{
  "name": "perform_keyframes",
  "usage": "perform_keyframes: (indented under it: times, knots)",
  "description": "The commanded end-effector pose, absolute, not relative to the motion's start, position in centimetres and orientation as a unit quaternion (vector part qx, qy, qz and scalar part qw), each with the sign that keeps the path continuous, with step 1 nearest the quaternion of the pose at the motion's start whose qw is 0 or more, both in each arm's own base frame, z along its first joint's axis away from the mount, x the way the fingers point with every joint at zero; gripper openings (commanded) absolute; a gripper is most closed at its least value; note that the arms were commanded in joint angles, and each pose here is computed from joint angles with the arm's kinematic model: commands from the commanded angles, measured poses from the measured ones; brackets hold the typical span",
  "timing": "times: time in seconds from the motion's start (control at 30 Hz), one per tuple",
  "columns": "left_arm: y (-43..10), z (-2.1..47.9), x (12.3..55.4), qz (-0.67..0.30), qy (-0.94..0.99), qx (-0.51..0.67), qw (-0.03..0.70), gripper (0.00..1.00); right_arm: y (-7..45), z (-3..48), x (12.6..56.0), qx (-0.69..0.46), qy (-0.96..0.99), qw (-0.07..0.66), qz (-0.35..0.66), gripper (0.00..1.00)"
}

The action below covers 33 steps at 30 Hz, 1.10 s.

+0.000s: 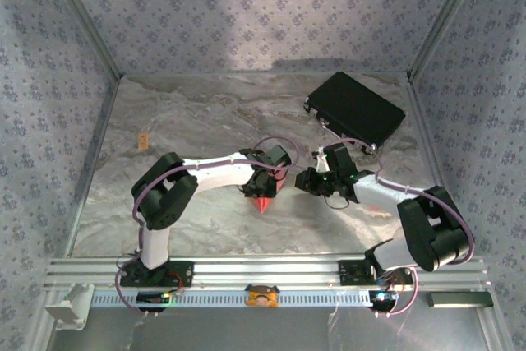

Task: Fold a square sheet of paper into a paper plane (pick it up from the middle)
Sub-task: Move the paper plane to the center of the table, then reset both arms

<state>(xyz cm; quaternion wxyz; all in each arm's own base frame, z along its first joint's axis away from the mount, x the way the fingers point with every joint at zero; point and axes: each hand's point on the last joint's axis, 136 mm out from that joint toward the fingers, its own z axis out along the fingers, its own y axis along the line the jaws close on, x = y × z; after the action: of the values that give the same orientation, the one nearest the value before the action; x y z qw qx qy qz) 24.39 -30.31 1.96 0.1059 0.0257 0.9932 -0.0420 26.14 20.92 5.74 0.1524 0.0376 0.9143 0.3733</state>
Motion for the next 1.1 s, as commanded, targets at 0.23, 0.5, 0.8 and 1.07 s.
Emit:
perform_keyframes:
  times: [0.23, 0.5, 0.8, 1.07]
  knots:
    - [-29.9, 3.4, 24.4, -0.032, 0.993, 0.01, 0.109, 0.46, 19.7, 6.2, 26.2, 0.038, 0.921, 0.164, 0.351, 0.19]
    - [-29.4, 7.1, 25.0, -0.049, 0.988, -0.011, 0.147, 0.5, 17.5, 8.9, 27.1, 0.039, 0.921, 0.213, 0.323, 0.23]
    - [-27.8, 11.4, 26.0, -0.081, 0.972, -0.022, 0.217, 0.55, 10.9, 15.3, 29.1, 0.06, 0.907, 0.362, 0.205, 0.4]
    - [-19.2, 15.0, 29.0, -0.078, 0.934, -0.088, 0.337, 0.7, 1.5, 18.3, 31.3, 0.128, 0.851, 0.508, -0.03, 0.74]
